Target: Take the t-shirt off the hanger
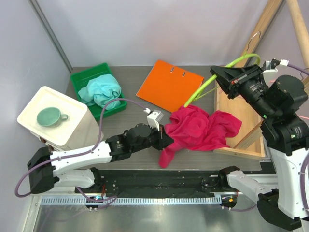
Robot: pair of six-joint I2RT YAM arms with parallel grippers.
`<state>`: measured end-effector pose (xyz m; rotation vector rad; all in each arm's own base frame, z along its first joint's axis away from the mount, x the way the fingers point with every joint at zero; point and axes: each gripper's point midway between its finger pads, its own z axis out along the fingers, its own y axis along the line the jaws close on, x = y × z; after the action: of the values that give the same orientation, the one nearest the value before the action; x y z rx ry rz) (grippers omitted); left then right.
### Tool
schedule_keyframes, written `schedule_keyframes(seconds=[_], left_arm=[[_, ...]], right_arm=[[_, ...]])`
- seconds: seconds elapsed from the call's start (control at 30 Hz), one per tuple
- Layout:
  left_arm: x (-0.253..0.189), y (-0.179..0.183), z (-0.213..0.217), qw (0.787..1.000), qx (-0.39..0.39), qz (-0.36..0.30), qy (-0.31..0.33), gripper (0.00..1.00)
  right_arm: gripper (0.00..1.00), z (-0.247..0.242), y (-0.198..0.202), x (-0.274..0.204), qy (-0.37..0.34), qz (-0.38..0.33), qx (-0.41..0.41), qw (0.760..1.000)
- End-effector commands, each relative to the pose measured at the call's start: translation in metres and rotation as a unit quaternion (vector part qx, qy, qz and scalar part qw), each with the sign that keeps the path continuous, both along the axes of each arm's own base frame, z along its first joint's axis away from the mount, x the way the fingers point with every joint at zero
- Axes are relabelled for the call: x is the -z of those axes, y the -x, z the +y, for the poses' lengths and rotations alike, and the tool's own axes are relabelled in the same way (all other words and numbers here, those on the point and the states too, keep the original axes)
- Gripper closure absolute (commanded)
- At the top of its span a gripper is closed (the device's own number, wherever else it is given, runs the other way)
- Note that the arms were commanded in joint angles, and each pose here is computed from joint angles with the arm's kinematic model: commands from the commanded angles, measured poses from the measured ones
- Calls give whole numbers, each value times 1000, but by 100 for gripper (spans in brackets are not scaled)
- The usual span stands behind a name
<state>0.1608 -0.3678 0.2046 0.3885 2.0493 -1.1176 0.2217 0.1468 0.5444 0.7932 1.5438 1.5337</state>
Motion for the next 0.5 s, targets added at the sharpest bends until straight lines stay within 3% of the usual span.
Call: schedule_keyframes(seconds=[0.0,0.27,0.47], left_arm=[[-5,3,19,999,-32,2,9,100],[-11,10,24,999,-36,2,2,100],[-15,14,17,1000,-31,1,-5,100]], right_arm=[[99,-32,-37,8,94,-28,120,988],[99,-56,-90,17,143,-24,224,964],[99,-68,-104,13,144,-19,286,947]])
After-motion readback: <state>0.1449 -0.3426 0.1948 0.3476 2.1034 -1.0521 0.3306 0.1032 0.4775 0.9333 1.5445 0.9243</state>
